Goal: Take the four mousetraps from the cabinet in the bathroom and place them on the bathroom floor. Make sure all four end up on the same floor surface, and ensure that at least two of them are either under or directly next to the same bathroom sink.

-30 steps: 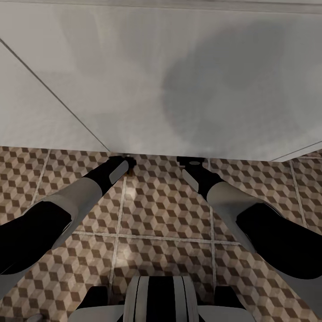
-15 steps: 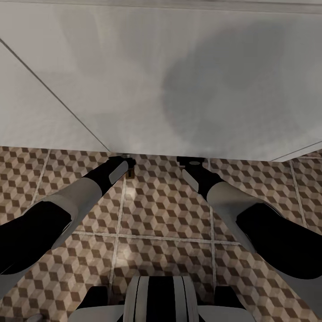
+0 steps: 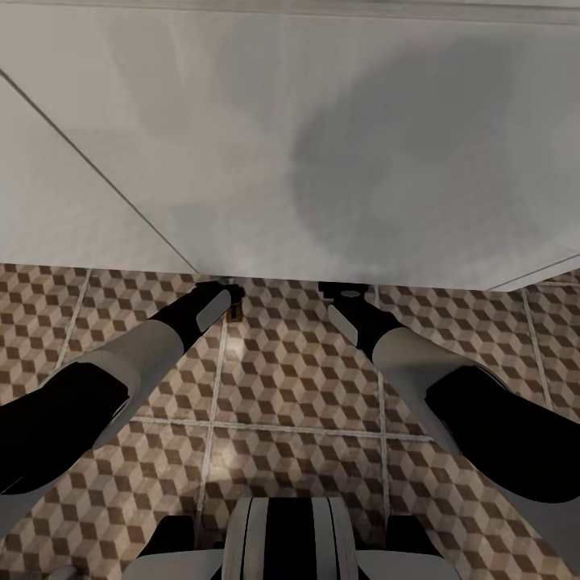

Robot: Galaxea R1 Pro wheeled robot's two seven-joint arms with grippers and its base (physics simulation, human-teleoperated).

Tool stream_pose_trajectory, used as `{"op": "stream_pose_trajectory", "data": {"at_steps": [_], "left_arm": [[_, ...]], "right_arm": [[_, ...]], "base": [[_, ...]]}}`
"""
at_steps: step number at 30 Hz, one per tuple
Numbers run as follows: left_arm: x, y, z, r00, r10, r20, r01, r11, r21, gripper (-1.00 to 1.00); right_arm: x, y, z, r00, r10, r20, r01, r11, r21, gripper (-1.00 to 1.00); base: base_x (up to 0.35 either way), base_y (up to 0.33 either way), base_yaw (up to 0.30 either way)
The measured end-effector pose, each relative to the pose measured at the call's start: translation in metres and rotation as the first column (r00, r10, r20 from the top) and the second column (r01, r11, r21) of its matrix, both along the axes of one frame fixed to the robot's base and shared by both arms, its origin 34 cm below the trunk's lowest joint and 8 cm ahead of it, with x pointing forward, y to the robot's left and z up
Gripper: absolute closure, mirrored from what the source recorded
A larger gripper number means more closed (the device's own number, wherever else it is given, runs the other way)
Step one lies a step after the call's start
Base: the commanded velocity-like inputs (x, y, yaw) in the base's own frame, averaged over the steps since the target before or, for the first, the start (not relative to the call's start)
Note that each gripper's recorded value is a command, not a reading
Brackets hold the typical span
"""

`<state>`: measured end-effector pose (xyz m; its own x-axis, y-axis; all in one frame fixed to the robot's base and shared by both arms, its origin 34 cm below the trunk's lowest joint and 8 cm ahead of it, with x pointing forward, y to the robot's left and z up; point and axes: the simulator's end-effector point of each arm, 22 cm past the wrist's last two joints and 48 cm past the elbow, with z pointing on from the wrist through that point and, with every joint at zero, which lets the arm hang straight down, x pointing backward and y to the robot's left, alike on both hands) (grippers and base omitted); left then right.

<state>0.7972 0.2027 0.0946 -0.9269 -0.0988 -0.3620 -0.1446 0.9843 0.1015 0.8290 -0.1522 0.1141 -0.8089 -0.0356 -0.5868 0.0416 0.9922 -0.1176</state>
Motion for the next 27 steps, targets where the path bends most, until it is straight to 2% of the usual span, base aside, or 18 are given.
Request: {"op": "stream_pose_trajectory", "data": {"at_steps": [20, 27], "left_arm": [[0.0009, -0.0008, 0.0006, 1.0, -0.001, 0.002, 0.001, 1.0, -0.002, -1.0], [0.0028, -0.0015, 0.0019, 1.0, -0.001, 0.008, 0.001, 1.0, -0.004, -1.0]], "right_arm": [[0.0006, 0.0002, 0.0005, 1.0, 0.0, 0.002, 0.0, 1.0, 0.001, -1.0], [0.0045, 0.0003, 0.0034, 1.0, -0.005, 0.026, 0.005, 1.0, 0.005, -1.0]], "base": [[0.0, 0.0, 0.0], [0.0, 0.0, 0.0]]}}
